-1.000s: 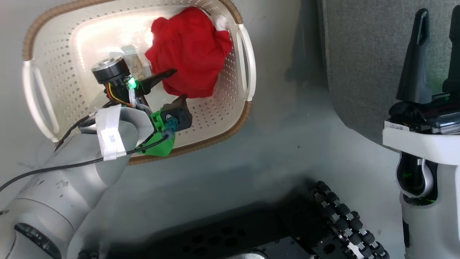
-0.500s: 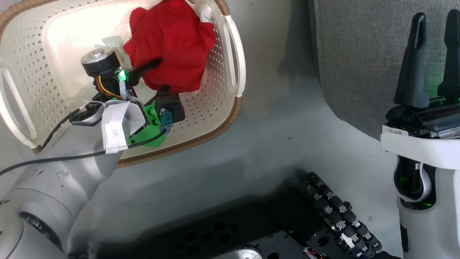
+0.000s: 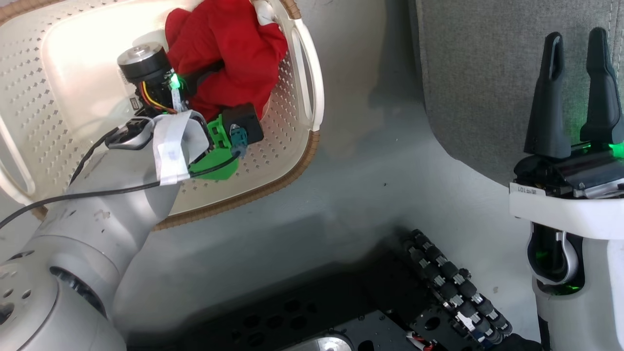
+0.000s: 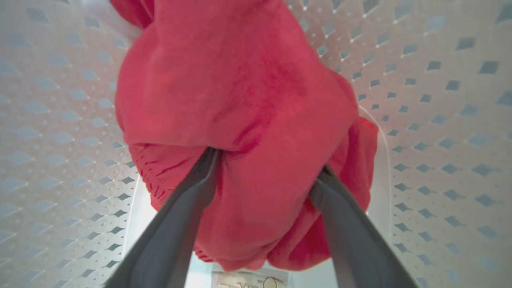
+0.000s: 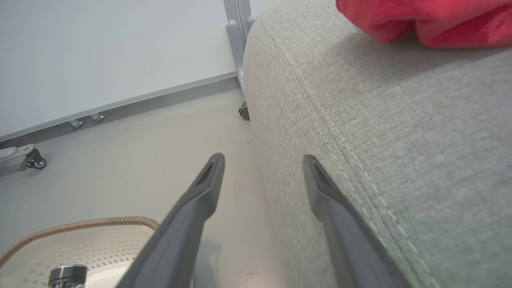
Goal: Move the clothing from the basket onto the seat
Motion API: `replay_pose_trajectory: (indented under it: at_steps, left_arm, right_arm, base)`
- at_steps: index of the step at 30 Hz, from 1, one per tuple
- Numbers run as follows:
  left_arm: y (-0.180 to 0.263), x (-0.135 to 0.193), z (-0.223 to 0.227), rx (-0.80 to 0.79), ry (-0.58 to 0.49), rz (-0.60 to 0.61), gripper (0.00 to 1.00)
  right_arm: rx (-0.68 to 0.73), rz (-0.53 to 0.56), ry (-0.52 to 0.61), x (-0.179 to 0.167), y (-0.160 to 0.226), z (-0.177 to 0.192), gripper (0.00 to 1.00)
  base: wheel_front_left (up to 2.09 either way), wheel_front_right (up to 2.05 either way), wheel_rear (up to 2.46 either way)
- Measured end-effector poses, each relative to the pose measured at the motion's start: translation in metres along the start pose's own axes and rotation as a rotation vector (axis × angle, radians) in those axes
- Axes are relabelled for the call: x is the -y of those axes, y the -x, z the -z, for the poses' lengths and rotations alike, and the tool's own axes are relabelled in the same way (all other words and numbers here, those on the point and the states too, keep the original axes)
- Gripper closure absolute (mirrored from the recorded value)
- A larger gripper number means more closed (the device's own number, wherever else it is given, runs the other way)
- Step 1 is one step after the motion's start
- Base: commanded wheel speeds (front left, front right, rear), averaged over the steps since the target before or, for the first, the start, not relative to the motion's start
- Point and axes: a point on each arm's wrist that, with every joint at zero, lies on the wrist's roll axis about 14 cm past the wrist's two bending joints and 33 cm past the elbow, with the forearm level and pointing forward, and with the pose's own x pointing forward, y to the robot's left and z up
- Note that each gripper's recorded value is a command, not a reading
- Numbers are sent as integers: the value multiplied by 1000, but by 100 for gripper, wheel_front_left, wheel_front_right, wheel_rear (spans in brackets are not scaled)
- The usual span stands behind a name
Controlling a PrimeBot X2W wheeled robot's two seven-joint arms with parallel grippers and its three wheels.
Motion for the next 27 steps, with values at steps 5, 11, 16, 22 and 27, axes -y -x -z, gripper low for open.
replay_pose_trajectory:
  at_steps: [5,11,16,22,27]
  left_arm:
    - [-5,0,-7,4,40,23,0]
    - [-7,0,-3,-43,67,45,0]
    - [-7,-1,3,-109,96,46,0]
    - [-4,9,16,-217,137,66,3]
    - [-3,14,19,-245,154,78,100]
  right_arm:
    - [-10,5,0,1,5,1,0]
    - [-28,11,-1,1,12,3,0]
    - [-34,16,0,2,17,2,0]
    - [-37,16,2,1,19,2,0]
    - [-38,12,3,0,19,2,0]
  base:
    - [0,0,0]
    - [0,0,0]
    - [0,0,0]
    - [0,0,0]
    - [0,0,0]
